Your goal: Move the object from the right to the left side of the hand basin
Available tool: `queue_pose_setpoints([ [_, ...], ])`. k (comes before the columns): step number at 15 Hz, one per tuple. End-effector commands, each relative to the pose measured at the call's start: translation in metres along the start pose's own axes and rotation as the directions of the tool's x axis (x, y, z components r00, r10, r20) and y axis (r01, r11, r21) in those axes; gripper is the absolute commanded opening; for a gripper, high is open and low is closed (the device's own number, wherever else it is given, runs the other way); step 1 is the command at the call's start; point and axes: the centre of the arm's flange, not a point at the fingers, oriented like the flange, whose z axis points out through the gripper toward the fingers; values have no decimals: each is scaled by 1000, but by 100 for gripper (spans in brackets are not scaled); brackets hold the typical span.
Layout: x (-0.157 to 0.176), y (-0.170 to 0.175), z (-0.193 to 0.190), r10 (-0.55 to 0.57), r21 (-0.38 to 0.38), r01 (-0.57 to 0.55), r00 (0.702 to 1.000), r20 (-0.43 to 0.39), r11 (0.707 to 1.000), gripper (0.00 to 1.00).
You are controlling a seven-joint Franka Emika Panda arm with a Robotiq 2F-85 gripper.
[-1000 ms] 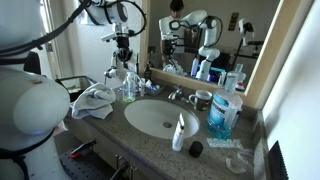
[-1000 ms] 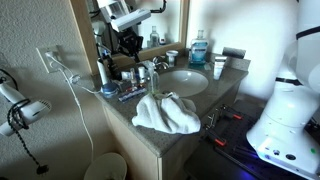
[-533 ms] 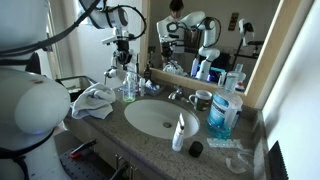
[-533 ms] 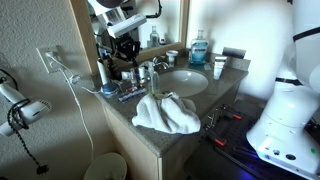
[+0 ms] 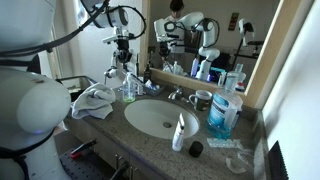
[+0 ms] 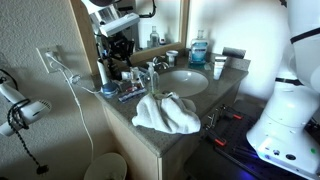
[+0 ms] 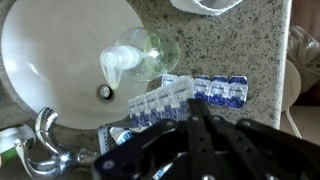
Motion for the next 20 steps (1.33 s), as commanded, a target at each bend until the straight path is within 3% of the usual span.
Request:
queue_pose_setpoints([
  [1,6,-2,-3,-8,-2,8,999,35,1000,0],
  [13,-3,-13,27,-10,13,8,993,117,1000,0],
  [20,-7,-31,41,-8,7,7,994,111,1000,0],
])
